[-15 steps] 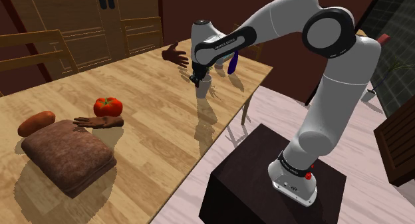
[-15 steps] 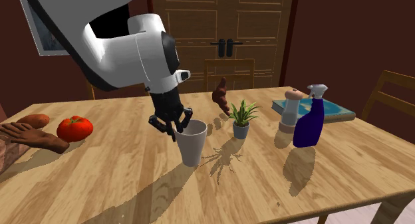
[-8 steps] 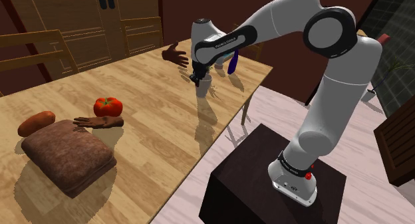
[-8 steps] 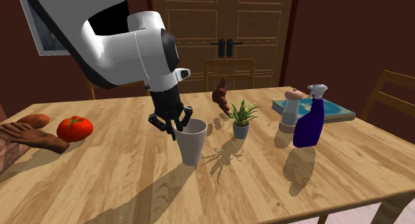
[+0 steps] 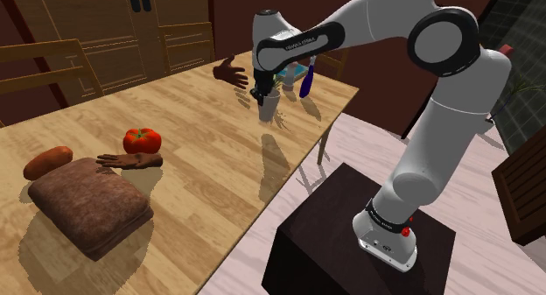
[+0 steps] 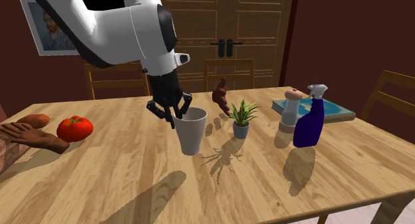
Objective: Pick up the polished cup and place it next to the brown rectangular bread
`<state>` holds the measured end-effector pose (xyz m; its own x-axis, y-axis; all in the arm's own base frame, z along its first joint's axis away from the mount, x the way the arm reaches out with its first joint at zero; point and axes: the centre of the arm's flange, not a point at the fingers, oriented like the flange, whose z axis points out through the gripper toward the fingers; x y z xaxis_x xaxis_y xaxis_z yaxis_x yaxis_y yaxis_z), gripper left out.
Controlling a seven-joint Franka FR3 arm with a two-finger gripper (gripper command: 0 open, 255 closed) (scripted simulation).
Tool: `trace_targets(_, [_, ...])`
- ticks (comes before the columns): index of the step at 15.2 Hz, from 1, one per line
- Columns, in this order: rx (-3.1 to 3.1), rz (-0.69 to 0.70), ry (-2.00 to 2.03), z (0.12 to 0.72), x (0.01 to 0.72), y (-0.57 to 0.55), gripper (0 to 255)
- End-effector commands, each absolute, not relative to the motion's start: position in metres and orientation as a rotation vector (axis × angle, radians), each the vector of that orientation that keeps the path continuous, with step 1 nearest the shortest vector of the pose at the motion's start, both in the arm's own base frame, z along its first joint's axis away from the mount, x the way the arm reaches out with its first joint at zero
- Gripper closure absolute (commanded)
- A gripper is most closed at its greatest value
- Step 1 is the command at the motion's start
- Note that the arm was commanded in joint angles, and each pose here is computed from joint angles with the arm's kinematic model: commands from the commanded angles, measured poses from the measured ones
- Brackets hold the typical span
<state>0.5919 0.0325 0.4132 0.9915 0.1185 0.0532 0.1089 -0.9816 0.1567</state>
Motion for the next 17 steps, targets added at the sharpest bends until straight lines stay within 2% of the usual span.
trace_targets(1, [2.981,0.093,0.171,0.423,0.592,0.032,255])
trace_targets(17, [2.981,0.093,0.171,0.508,0.592,0.032,255])
